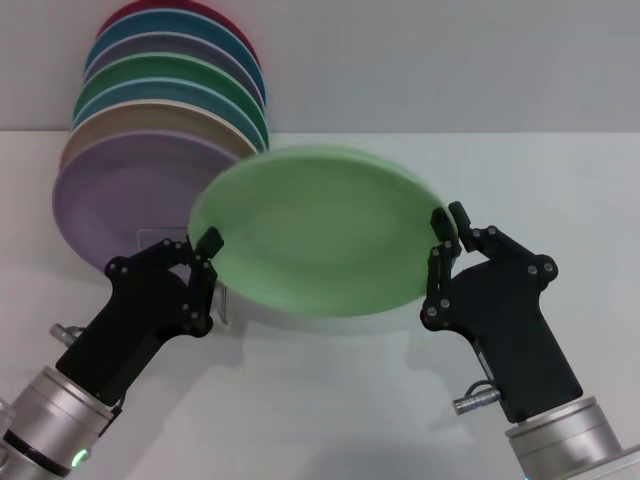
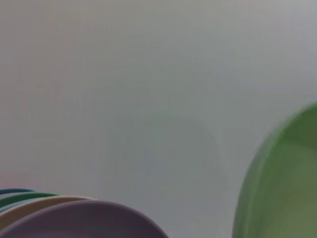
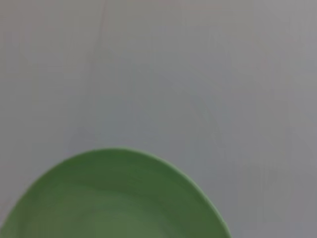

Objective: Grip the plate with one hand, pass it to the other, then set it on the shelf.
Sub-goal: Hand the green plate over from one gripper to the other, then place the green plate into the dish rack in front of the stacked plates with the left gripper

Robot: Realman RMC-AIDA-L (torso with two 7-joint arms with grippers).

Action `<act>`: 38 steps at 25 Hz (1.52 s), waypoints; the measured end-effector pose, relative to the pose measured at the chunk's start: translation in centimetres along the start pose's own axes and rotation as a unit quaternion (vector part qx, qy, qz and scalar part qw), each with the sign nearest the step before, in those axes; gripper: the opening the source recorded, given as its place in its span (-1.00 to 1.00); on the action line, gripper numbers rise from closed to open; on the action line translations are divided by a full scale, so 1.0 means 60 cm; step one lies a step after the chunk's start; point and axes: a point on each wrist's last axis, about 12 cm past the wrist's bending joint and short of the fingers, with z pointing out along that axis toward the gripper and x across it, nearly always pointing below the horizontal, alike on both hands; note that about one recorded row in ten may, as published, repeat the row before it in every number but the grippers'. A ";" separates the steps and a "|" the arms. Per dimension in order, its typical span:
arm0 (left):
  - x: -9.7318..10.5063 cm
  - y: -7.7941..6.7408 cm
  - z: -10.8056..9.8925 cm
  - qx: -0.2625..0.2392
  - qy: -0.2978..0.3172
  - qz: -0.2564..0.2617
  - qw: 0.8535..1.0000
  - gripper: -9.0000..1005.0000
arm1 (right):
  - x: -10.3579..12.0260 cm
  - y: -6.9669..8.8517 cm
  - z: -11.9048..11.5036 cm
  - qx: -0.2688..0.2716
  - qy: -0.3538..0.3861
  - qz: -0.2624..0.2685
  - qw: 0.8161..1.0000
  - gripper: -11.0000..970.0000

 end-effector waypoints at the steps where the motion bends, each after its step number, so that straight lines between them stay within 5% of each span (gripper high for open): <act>1: 0.000 0.000 0.000 0.000 0.000 0.000 1.000 -0.87 | 0.000 0.000 0.001 -0.001 -0.001 0.000 1.000 -0.78; 8: -0.002 0.006 -0.001 -0.007 -0.002 0.002 1.000 -0.87 | -0.001 -0.002 0.001 -0.002 -0.004 0.001 1.000 -0.69; 14: -0.009 0.019 -0.008 -0.033 -0.018 -0.001 0.999 -0.88 | -0.013 0.002 -0.021 -0.020 -0.040 0.009 0.999 -0.37; 24: -0.045 0.052 -0.042 -0.088 -0.097 0.017 0.991 -0.89 | -0.018 0.012 -0.047 -0.070 -0.081 0.010 0.994 -0.34; 30: -0.066 0.086 -0.067 -0.119 -0.129 0.061 0.983 -0.89 | 0.011 -0.001 -0.039 -0.084 -0.042 -0.004 0.996 -0.34; 38: -0.089 0.127 -0.083 -0.113 -0.123 0.188 0.968 -0.89 | 0.041 -0.026 -0.034 -0.049 0.019 -0.021 0.998 -0.34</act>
